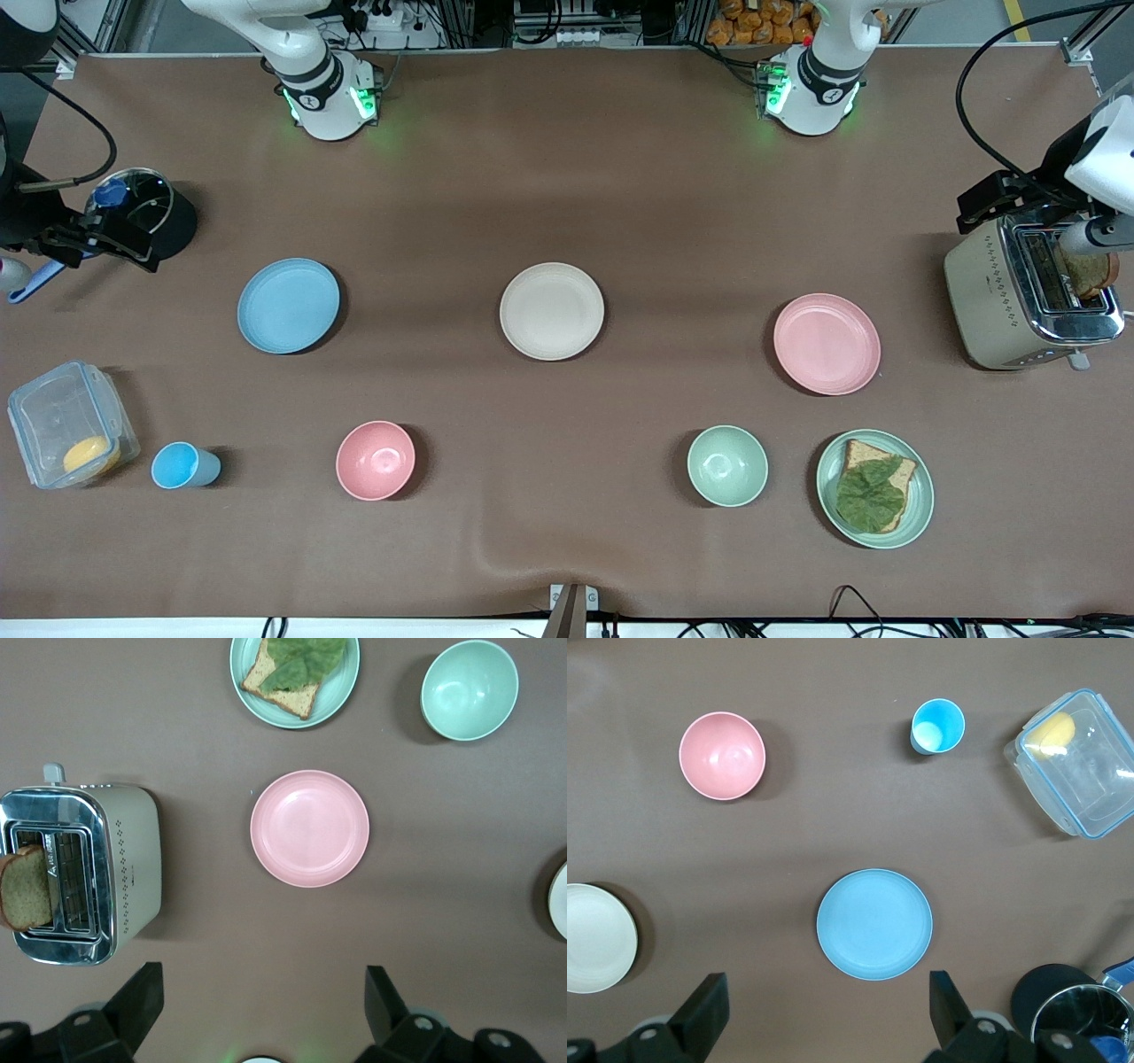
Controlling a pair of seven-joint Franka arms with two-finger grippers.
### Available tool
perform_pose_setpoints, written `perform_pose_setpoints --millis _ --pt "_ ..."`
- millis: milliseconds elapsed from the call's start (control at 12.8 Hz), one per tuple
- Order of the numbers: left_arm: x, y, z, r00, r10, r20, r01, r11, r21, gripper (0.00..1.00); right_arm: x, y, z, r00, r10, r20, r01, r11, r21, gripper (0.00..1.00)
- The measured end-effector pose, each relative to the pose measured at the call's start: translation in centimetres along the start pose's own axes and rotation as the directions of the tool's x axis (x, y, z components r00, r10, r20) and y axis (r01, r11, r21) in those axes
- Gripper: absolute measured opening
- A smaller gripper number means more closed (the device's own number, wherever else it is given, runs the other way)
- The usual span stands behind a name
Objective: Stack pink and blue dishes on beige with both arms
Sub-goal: 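Move the left gripper toward the rim of the pink plate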
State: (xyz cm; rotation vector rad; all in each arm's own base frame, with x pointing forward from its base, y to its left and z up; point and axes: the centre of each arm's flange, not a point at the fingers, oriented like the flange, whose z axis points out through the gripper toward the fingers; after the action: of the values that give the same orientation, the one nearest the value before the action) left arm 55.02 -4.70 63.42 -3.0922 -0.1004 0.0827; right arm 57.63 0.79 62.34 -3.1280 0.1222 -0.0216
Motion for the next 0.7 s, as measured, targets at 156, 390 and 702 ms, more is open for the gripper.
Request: perform_pose_setpoints --millis 156,390,702 --pt "0.0 0.1 0.0 1.0 0.001 0.001 -0.001 1.0 0.0 1.0 0.0 0.0 0.0 1.0 0.0 0.0 0.0 1.0 0.0 1.0" --pt "0.0 0.0 0.1 1.0 0.0 0.003 0.0 1.0 0.0 1.0 0.0 0.0 0.0 1.0 0.0 0.0 0.0 1.0 0.0 1.0" --pt "1.8 -0.9 4.3 1.0 -0.02 0.018 0.02 1.0 -0.001 1.0 0.0 0.0 0.0 1.0 0.001 0.0 -0.001 1.0 0.0 1.0"
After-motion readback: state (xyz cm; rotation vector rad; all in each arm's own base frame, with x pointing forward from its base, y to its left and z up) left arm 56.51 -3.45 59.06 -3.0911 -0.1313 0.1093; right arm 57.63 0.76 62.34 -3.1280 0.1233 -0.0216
